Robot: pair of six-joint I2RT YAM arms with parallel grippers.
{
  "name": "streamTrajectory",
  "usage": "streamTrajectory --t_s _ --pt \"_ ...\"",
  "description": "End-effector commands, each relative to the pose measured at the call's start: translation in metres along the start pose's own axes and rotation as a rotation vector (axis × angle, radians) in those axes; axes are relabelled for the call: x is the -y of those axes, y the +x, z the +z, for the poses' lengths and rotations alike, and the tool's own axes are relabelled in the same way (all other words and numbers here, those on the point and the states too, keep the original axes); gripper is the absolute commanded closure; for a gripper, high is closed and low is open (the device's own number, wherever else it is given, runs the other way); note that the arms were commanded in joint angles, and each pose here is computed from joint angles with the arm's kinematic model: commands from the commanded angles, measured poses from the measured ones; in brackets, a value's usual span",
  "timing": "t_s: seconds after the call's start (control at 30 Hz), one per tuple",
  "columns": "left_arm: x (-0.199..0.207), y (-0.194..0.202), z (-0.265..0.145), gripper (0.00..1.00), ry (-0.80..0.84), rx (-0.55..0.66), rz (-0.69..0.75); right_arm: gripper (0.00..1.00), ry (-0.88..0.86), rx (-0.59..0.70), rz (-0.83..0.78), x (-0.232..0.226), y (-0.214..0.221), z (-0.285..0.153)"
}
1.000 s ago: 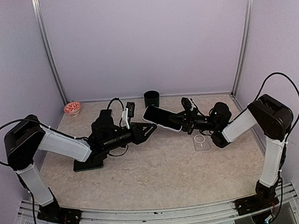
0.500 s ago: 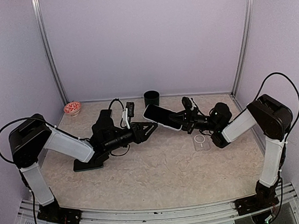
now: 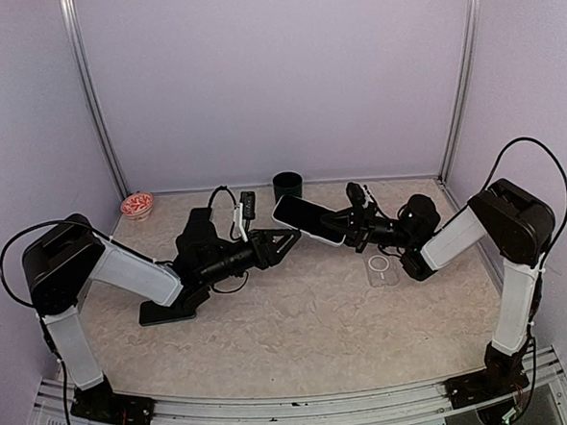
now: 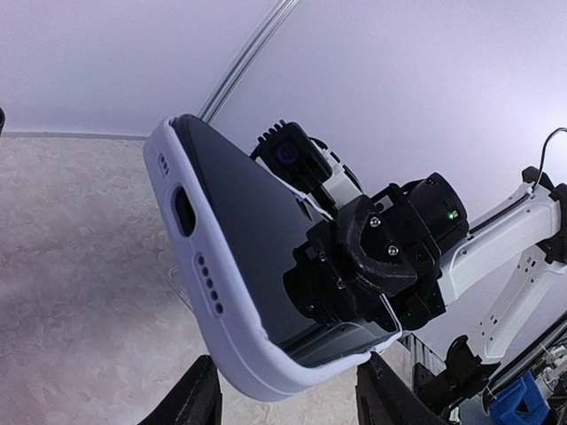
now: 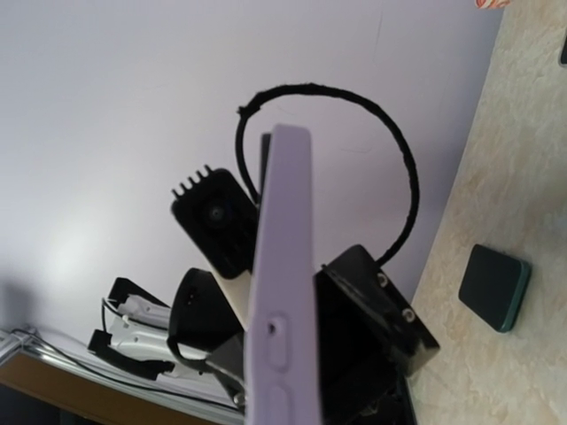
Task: Put the phone into the phone case
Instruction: Press the phone against the phone case.
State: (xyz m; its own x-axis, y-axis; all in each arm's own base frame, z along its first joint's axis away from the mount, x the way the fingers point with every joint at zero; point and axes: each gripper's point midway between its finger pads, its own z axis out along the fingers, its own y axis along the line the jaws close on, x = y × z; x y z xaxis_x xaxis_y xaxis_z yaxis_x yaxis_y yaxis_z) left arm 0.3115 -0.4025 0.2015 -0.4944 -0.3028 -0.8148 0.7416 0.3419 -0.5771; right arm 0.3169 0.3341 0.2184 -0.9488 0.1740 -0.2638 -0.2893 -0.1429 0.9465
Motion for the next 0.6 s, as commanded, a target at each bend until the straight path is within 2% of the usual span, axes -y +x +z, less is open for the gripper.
streamTrajectory --t_s 0.0,0.33,0.57 --pt "0.029 -0.048 0.007 0.49 0.068 0.147 0.063 0.98 -0.04 -0.167 -0.029 -0.008 0.038 0.014" --pt "0.061 -0.084 -0.016 0.47 0.117 0.23 0.122 0.99 -0.009 -0.157 -0.01 0.004 0.041 0.01" --pt "0.066 -0.091 -0.033 0.41 0.086 0.231 0.114 0.99 0.024 -0.15 -0.037 0.006 0.037 0.008"
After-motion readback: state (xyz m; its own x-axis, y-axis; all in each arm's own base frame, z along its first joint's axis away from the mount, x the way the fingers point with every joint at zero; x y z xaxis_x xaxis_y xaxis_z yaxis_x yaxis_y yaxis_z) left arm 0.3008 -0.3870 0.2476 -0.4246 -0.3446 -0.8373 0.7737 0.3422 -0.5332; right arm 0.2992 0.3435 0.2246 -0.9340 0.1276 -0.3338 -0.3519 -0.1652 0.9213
